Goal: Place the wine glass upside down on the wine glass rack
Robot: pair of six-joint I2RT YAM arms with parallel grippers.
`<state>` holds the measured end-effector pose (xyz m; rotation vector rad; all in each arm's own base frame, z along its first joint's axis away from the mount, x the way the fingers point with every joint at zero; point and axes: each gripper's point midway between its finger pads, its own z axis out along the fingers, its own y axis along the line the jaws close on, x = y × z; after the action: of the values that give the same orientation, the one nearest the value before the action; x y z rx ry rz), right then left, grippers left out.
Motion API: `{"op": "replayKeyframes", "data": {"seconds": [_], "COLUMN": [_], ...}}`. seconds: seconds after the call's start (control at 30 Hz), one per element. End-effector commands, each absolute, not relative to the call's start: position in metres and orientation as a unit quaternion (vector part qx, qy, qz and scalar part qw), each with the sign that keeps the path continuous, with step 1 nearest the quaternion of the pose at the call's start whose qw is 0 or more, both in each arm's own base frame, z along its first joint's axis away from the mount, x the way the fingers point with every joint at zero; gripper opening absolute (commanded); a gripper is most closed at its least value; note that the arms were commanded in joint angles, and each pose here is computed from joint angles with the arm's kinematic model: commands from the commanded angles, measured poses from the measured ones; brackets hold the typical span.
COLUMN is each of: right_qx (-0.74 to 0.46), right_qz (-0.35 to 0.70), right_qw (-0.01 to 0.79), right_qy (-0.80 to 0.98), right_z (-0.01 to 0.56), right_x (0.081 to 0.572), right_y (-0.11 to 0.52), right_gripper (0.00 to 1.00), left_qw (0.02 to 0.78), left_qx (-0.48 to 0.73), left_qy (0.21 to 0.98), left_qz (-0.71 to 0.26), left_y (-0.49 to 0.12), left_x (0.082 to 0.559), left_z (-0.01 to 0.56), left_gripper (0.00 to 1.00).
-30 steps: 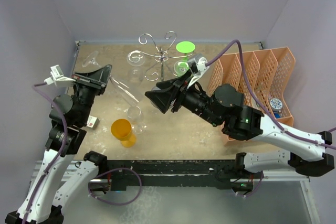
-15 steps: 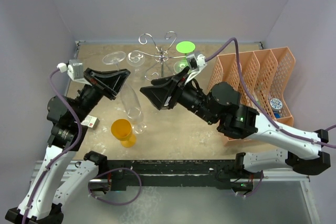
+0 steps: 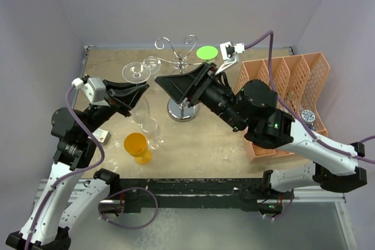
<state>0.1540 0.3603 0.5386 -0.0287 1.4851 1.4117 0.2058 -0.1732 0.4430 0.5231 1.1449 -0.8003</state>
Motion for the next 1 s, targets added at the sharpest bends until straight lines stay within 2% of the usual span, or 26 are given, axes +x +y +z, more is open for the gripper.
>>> {"op": "replayKeyframes", "data": {"seconds": [0.0,0.33,0.7,0.97], "right_qx": [0.045,0.022,0.021,0.020], "right_qz": [0.601,0.559,0.523,0.512], "right_qw": [0.502,0.534,0.604,0.627], "right_qy": [0.620,0.634,0.601,0.587], "right_z": [0.549,0.527,0.548,0.549], "right_x": [0.160,0.171,0.181,0.179], "right_y": [0.355,0.364,0.333,0.311], "right_gripper": [0.54,0.54,0.55,0.55], "left_qw": [0.771,0.778,0.814,0.810], "left_qx": [0.278,0.251,0.137,0.101], "left_qy": [0.463,0.469,0.533,0.561], "left_qz": [-0.337,-0.335,-0.184,-0.136], "left_y": [-0.171,-0.169,-0.120,-0.111], "left_x": [0.193,0.209,0.273,0.314], "left_z": [0.465,0.456,0.454,0.446], "left_gripper": [0.00,0.00,0.00,0.00]}}
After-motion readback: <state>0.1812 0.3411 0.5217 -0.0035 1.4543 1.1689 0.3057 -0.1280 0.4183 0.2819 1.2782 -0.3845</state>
